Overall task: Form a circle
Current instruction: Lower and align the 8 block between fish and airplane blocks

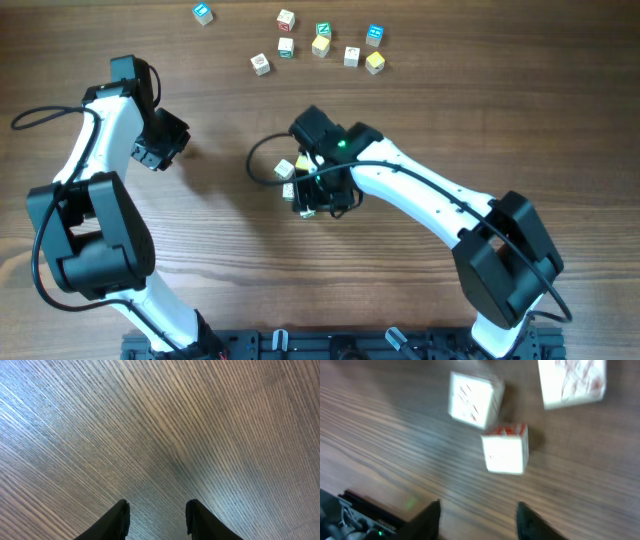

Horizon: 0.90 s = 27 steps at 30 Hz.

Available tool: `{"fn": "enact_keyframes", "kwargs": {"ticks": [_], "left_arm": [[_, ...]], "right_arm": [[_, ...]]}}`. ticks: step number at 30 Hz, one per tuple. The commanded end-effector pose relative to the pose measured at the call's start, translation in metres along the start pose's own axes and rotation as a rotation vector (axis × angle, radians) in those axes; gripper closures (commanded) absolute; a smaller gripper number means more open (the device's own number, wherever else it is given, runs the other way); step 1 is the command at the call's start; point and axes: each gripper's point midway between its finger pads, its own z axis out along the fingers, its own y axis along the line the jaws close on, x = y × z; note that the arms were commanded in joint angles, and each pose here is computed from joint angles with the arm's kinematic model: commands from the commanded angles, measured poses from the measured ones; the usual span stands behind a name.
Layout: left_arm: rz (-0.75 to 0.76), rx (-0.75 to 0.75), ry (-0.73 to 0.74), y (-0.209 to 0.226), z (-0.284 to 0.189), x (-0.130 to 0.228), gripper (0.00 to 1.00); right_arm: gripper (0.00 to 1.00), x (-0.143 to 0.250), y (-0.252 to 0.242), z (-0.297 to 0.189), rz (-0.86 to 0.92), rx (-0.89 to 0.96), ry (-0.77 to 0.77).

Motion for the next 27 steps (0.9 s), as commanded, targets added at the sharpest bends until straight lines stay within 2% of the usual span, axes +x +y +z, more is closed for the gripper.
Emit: {"fn": "enact_keyframes", "kwargs": {"ticks": [1,3,9,19,23,27], "left_arm": [[0.005,0.025,-0.023,-0.005,-0.011,-0.004,0.6],[0.006,0.026,-0.023,-0.005,-0.011,-0.004,0.6],[0.005,0.025,-0.023,-0.005,-0.011,-0.004,0.6],[0.006,0.025,-0.023,-0.005,-0.011,-0.004,0.6],[0.006,0.025,-0.023,-0.005,-0.011,-0.004,0.6],[0.005,0.025,-0.023,-0.005,-0.011,-0.004,0.6]], "right_arm": [[0.46,-0.008,-0.01,-0.005,-0.02,0.098,-0.064],[0.41,-0.005,-0.012,0.004,-0.032,0.13,-0.055],[0.36,0.001,-0.018,0.032,-0.044,0.178,-0.01],[0.38,-0.011,-0.023,0.051,-0.057,0.192,-0.032],[0.44,-0.011,-0.024,0.051,-0.044,0.198,-0.035],[0.44,-0.013,-0.032,0.048,0.007,0.222,-0.039]]}}
